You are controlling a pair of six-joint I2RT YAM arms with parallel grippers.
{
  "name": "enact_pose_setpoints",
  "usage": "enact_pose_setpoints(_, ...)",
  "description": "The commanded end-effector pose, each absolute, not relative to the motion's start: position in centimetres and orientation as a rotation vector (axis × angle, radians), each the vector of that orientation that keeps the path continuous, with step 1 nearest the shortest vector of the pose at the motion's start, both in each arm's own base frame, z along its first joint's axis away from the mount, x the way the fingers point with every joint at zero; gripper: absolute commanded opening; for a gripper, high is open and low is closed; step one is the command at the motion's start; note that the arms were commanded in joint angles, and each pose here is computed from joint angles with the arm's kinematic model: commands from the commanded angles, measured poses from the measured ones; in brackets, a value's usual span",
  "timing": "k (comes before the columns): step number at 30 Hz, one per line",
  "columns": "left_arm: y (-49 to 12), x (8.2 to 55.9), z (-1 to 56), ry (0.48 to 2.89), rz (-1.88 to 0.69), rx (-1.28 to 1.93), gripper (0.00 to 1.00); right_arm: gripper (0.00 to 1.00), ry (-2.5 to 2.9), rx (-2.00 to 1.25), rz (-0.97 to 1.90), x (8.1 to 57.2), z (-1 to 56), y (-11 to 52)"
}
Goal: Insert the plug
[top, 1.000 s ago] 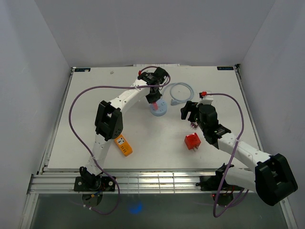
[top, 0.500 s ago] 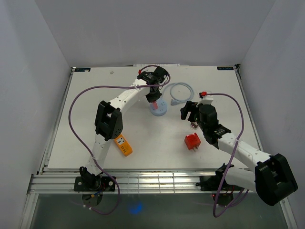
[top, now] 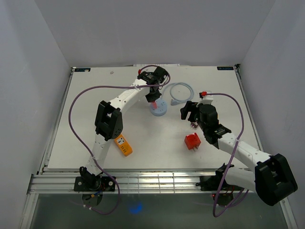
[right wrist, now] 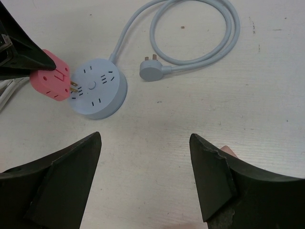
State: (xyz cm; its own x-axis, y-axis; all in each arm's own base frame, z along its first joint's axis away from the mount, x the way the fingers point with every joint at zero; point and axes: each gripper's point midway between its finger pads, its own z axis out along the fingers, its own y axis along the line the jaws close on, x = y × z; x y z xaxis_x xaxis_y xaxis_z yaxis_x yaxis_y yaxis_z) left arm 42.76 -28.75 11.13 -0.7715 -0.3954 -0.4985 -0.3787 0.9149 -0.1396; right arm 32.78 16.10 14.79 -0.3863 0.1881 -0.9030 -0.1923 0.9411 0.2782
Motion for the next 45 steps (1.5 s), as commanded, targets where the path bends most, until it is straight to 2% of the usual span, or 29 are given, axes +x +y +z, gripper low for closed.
enact_pose_setpoints(1, -29.2, 43.3, 13.0, 2.499, -0.078, -0.556, 0.00, 0.80, 1.889, 0.016, 0.431, 33.3, 15.7, 16.3)
enact_pose_setpoints(45, -29.9, 43.0, 10.7, 2.526, -0.018, -0.520, 0.00, 0.80, 1.906, 0.020, 0.436, 33.4, 15.3, 16.2)
